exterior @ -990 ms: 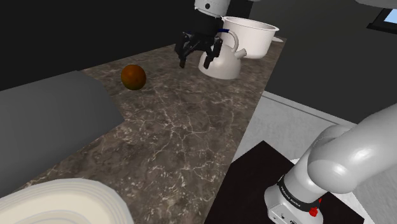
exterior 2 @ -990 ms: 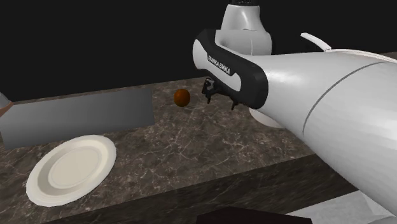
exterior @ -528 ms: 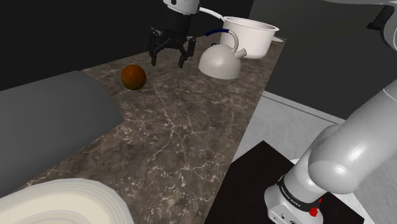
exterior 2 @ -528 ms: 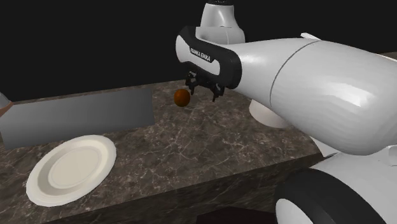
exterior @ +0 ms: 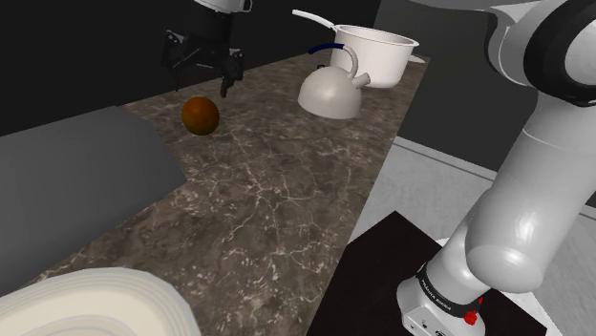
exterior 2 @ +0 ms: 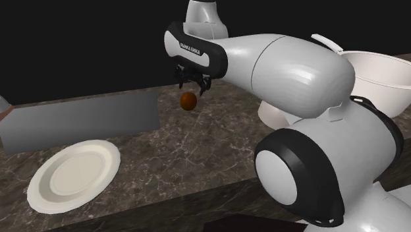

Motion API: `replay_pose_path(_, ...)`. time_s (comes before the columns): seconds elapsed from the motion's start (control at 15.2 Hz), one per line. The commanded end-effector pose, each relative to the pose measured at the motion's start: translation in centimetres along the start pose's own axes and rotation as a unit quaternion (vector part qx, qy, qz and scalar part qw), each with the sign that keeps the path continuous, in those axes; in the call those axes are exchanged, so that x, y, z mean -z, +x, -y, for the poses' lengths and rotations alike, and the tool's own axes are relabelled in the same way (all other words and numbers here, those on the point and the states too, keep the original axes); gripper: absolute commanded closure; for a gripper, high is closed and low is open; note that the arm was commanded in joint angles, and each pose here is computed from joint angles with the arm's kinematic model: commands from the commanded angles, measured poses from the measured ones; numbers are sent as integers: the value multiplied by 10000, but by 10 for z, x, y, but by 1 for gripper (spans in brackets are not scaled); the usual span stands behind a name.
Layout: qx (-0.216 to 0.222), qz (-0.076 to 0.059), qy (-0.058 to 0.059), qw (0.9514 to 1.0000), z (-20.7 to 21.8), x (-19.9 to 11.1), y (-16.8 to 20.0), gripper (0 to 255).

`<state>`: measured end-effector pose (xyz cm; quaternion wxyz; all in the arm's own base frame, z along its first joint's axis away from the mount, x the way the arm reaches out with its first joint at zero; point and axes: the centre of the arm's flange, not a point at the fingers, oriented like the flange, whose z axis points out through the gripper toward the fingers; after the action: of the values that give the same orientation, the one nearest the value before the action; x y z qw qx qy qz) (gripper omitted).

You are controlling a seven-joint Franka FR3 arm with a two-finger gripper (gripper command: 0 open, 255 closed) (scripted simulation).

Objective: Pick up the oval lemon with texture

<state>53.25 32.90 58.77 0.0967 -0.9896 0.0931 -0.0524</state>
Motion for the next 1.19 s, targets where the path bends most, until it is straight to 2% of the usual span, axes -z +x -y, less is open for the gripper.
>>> replay_pose_path(0.0, -12, -1, 23, 10000, 3, -7, 3, 0)
replay_pose_path(0.4, -12, -1, 23, 10000, -4, -41, 0, 0)
replay_pose_path(0.53, -12, -1, 23, 10000, -4, -41, 0, 0)
replay_pose_path(0.59, -12, 0, 22, 10000, -4, -41, 0, 255)
replay_pose_path(1.12, -12, 0, 22, 10000, -3, -41, 0, 255)
